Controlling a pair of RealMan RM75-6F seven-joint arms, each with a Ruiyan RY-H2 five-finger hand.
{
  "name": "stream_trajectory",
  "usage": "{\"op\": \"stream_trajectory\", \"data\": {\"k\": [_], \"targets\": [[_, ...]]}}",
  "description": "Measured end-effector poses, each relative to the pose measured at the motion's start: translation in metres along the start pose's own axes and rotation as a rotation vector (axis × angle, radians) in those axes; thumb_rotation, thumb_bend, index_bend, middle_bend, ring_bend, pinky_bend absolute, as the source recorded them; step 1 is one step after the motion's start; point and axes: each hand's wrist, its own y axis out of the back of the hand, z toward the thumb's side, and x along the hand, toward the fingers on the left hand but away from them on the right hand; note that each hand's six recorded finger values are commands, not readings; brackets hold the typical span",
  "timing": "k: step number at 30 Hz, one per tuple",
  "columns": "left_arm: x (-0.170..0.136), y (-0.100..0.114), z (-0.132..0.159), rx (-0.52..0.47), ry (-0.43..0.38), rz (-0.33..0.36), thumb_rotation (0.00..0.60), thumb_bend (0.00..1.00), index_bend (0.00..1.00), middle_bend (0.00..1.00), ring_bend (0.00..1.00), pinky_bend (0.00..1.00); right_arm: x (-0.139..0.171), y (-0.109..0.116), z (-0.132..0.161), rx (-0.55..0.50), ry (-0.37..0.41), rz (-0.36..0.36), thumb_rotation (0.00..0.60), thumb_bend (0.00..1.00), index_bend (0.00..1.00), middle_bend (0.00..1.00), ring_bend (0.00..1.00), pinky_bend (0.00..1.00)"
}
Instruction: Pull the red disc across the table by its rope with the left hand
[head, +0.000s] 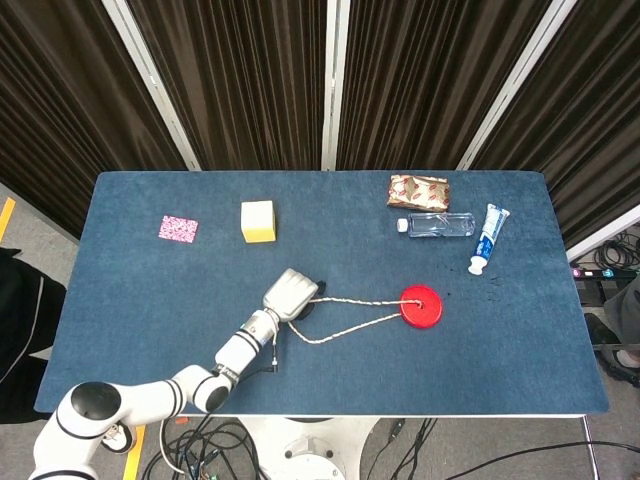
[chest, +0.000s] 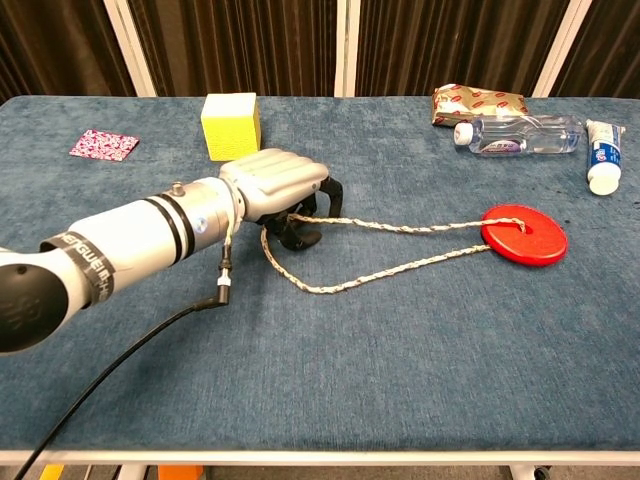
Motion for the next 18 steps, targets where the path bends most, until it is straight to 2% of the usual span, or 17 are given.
{"op": "stream_trajectory", "data": {"k": [6, 10, 14, 18], "targets": [[-0.010, 0.015, -0.011, -0.011, 0.009, 0.081, 0.600, 0.36, 0.71, 0.90, 0.79, 0.85, -0.001, 0.000, 0.001, 0.003, 0.003, 0.001, 0.600, 0.20, 0.00, 0.00, 0.00, 0.00], [-0.024, 0.027, -0.027, -0.011, 0.023, 0.135, 0.600, 0.26, 0.80, 0.97, 0.85, 0.89, 0.000, -0.001, 0.003, 0.010, 0.006, 0.002, 0.600, 0.21, 0.00, 0.00, 0.00, 0.00], [-0.040, 0.033, -0.040, -0.020, 0.032, 0.157, 0.600, 0.25, 0.81, 0.98, 0.86, 0.89, 0.000, -0.001, 0.006, 0.012, 0.010, 0.001, 0.600, 0.21, 0.00, 0.00, 0.00, 0.00], [-0.063, 0.045, -0.054, -0.047, 0.047, 0.211, 0.600, 0.26, 0.83, 0.99, 0.86, 0.89, 0.000, 0.001, 0.008, 0.016, 0.017, -0.004, 0.600, 0.21, 0.00, 0.00, 0.00, 0.00]]}}
